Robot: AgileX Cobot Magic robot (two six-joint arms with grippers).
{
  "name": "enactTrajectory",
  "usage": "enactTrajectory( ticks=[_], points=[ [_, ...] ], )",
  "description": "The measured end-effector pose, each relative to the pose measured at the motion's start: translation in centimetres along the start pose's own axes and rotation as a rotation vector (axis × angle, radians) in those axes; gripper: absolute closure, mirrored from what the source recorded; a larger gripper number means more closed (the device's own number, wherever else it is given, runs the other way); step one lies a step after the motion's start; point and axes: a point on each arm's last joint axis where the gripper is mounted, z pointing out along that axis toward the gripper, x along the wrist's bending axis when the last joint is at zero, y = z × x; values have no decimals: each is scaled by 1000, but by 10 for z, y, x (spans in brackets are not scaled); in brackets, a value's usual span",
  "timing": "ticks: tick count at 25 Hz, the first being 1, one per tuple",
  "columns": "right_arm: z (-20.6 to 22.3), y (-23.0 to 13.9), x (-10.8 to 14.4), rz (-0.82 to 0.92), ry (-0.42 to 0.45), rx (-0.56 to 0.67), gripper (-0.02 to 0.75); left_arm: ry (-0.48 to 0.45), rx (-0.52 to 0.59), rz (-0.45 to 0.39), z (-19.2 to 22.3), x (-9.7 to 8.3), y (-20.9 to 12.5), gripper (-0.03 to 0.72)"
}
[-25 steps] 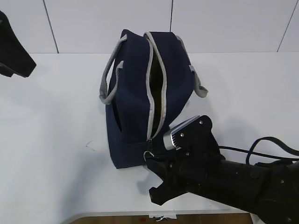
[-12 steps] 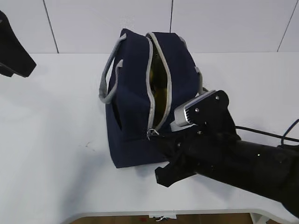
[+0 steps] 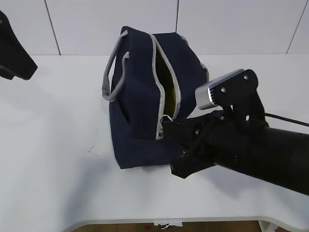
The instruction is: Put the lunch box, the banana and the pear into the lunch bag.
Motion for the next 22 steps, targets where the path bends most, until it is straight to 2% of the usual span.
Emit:
enactTrajectory(
  ticks=[11, 22],
  points=[
    [6, 48, 2, -11, -13, -66, 737, 0, 0, 0, 0, 0, 0, 368],
    [12, 115, 5, -20, -31, -151, 737, -1, 15, -6, 4, 1, -3, 373]
  ],
)
